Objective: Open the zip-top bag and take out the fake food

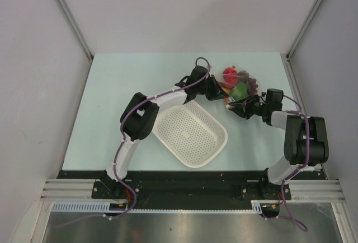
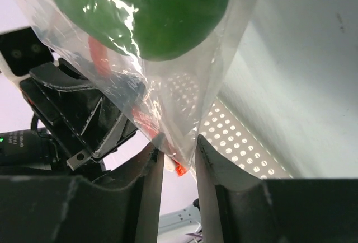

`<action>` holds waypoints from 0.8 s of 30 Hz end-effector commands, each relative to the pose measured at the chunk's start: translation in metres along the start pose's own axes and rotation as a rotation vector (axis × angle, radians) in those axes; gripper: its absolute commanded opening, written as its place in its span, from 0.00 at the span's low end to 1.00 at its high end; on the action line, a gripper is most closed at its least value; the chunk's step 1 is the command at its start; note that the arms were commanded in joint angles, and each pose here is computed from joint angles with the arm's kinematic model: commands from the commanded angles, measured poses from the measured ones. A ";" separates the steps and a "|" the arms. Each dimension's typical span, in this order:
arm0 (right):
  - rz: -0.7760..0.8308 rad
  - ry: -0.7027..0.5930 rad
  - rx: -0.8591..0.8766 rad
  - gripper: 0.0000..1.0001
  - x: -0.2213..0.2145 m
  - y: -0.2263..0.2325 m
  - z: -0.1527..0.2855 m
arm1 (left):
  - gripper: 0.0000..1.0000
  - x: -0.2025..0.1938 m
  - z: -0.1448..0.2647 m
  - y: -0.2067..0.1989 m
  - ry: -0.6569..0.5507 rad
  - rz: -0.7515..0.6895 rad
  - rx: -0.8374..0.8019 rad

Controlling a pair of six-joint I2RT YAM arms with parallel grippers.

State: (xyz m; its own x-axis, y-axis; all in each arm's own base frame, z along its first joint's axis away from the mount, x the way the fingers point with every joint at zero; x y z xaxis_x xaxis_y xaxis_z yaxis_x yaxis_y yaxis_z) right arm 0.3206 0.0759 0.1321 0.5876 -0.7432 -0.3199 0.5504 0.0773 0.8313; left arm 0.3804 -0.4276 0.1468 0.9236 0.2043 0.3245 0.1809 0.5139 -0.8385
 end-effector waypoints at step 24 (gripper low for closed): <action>0.056 -0.039 0.129 0.00 0.005 0.026 0.010 | 0.41 -0.023 0.062 -0.034 0.094 0.057 -0.017</action>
State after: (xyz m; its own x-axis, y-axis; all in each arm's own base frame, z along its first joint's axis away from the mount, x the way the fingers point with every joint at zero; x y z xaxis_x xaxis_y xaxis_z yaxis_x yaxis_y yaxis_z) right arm 0.3268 0.0683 0.1376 0.5676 -0.7622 -0.3113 0.5138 0.0325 0.8573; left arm 0.3525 -0.3958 0.1824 0.9416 0.1838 0.2821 0.1546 0.5081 -0.8473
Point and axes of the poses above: each gripper's point midway between its finger pads, its own z axis back along the fingers, its own y axis along the line the jaws close on, x = y × z, the point moved 7 cm from there along z, back along the fingers, and after that the axes turned 8 degrees about -z, right-handed, at the moved point
